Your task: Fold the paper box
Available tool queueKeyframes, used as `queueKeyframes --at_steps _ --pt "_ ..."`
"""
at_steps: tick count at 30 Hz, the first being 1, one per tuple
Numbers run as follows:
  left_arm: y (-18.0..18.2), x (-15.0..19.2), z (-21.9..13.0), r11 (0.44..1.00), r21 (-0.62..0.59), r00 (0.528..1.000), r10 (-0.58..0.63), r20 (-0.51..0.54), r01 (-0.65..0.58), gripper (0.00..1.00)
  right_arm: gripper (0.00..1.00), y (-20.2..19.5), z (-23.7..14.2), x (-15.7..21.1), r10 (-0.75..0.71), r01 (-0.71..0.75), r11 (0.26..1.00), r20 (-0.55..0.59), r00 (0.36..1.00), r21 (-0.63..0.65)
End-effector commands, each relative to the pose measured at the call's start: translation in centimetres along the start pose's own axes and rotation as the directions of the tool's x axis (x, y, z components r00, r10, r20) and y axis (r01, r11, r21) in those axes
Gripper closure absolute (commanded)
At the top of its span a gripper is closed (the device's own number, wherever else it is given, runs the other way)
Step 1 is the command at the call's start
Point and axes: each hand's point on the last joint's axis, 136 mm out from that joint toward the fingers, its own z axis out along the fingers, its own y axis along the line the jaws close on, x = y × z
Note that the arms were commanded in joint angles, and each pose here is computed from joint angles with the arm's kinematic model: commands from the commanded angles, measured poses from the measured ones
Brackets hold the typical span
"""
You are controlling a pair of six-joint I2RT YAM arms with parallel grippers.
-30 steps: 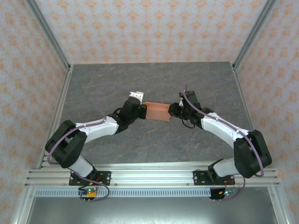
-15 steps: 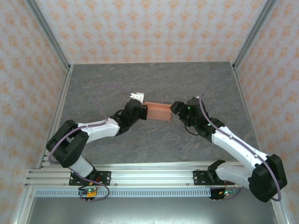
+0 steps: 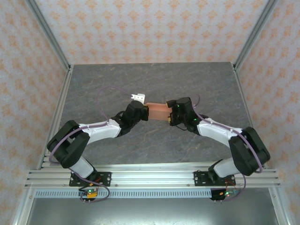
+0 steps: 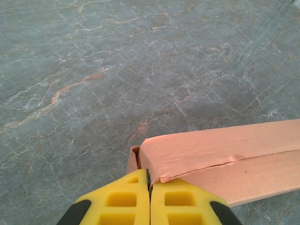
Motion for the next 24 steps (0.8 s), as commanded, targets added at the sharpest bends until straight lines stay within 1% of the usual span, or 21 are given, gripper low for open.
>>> queueKeyframes --at_steps 1,3,4,5,8,10,11,12,16,18,19,20,21,22,24 --pt "1.5 6.2 0.2 0.998 -0.051 0.984 0.027 -0.175 -0.037 0.91 0.32 1.5 0.6 0.7 0.051 -0.055 0.994 -0.046 0.998 -0.095" --pt "1.2 5.7 0.0 0.999 -0.032 0.988 0.018 -0.153 -0.023 0.87 0.42 0.3 0.8 0.2 0.044 -0.046 0.996 -0.028 0.999 -0.072" --pt "0.8 5.3 -0.2 1.000 -0.009 0.991 0.010 -0.133 -0.011 0.84 0.45 0.1 0.7 0.1 0.028 -0.029 0.997 -0.021 0.999 -0.068" --pt "0.0 4.8 -0.6 0.999 0.048 0.995 0.012 -0.102 -0.007 0.80 0.46 -0.1 0.6 0.0 0.001 -0.002 0.998 -0.015 1.000 -0.058" --pt "-2.7 2.7 -2.7 0.975 0.224 1.000 0.018 -0.001 -0.018 0.62 0.47 -0.6 0.4 -0.3 -0.073 0.073 0.997 0.010 0.997 -0.015" --pt "-3.9 1.7 -4.1 0.952 0.302 0.999 0.041 0.035 -0.050 0.53 0.47 -1.0 0.5 -0.6 -0.091 0.091 0.996 0.023 0.996 0.000" --pt "-4.4 1.3 -4.7 0.943 0.327 0.998 0.052 0.044 -0.064 0.50 0.47 -1.4 0.6 -0.8 -0.093 0.092 0.996 0.028 0.995 0.009" --pt "-4.8 0.7 -5.2 0.935 0.348 0.997 0.057 0.053 -0.072 0.48 0.47 -1.8 0.8 -0.9 -0.089 0.089 0.996 0.031 0.996 0.018" --pt "-6.3 -1.7 -7.3 0.897 0.431 0.993 0.065 0.098 -0.101 0.46 0.47 -2.9 1.7 -1.0 -0.080 0.079 0.996 0.019 0.997 0.041" --pt "-6.6 -3.1 -8.0 0.889 0.446 0.990 0.052 0.131 -0.105 0.45 0.47 -3.3 2.1 -0.8 -0.078 0.078 0.996 0.009 0.997 0.052" --pt "-6.6 -3.6 -8.2 0.892 0.440 0.989 0.049 0.140 -0.106 0.42 0.47 -3.5 2.3 -0.8 -0.079 0.078 0.995 0.002 0.997 0.058" --pt "-6.1 -4.0 -8.1 0.906 0.410 0.989 0.046 0.142 -0.101 0.34 0.47 -3.5 2.5 -0.7 -0.077 0.077 0.995 -0.005 0.997 0.060" --pt "-5.3 -4.2 -7.7 0.929 0.359 0.989 0.047 0.137 -0.094 0.11 0.47 -3.6 2.6 -0.6 -0.079 0.079 0.995 -0.012 0.997 0.064" --pt "-4.4 -4.4 -7.3 0.946 0.312 0.990 0.045 0.134 -0.086 0.01 0.47 -3.6 2.6 -0.5 -0.079 0.080 0.995 -0.016 0.997 0.064" --pt "-2.5 -4.1 -6.1 0.972 0.226 0.994 0.045 0.103 -0.067 0.00 0.47 -3.4 2.6 -0.4 -0.086 0.087 0.994 -0.022 0.996 0.059"
